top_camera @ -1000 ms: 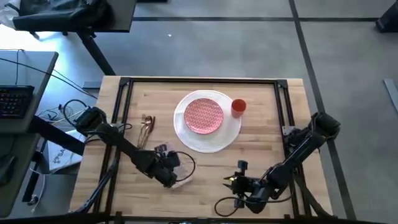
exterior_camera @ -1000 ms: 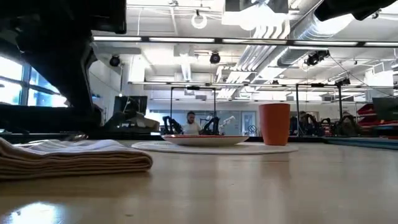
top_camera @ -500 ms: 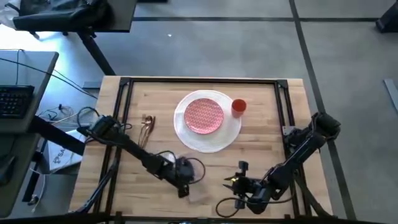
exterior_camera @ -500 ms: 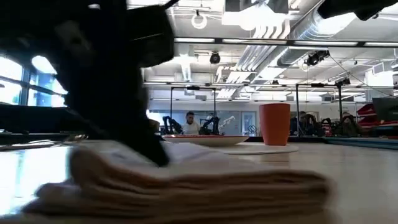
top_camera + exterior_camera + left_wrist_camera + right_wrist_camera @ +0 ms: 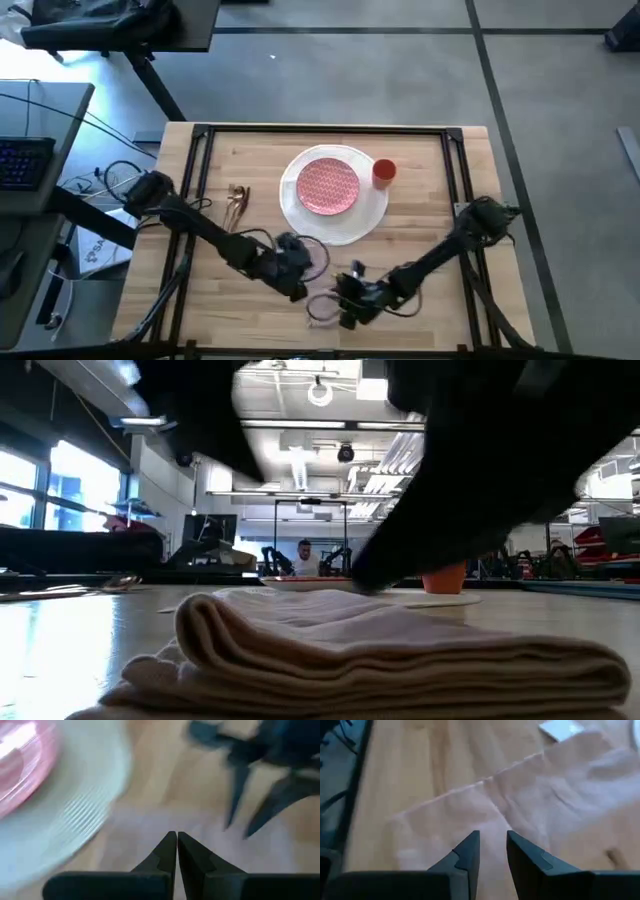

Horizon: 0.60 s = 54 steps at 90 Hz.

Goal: Set table place
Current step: Fold the napkin

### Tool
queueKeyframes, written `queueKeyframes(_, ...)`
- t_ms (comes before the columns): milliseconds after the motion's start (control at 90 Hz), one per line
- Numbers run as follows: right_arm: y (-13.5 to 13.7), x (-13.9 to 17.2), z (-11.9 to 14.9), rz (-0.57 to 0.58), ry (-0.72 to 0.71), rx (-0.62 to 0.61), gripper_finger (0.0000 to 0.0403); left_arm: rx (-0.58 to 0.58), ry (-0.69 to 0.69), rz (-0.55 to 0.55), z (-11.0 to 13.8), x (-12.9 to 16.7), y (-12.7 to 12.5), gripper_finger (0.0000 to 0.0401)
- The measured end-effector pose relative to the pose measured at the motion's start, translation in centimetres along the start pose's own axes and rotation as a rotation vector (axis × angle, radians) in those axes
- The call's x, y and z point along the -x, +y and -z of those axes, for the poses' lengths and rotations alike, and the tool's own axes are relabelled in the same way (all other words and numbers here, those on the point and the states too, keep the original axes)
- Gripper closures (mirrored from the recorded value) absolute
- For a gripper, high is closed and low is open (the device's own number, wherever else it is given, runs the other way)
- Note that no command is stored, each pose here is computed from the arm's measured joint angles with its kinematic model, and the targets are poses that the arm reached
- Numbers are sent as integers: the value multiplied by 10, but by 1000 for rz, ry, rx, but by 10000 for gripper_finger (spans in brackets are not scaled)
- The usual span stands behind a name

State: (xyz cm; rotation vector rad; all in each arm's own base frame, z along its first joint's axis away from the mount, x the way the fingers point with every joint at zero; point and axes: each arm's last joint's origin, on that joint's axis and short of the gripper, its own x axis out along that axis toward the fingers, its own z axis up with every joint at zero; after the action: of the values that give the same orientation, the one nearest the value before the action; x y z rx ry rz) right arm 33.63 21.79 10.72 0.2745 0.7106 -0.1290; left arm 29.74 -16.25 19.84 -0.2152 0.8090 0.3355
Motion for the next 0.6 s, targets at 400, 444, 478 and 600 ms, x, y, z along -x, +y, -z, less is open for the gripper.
queueKeyframes(400,-13,31,19,234,208,-143,382,302,66,-192,58,38,45,401)
queueKeyframes(444,-14,41,24,293,243,-158,387,310,68,-195,59,37,46,401)
queueKeyframes(478,-15,49,28,334,263,-172,391,318,65,-187,59,38,45,401)
queueKeyframes(600,-16,81,41,445,334,-200,399,313,64,-191,62,36,44,401)
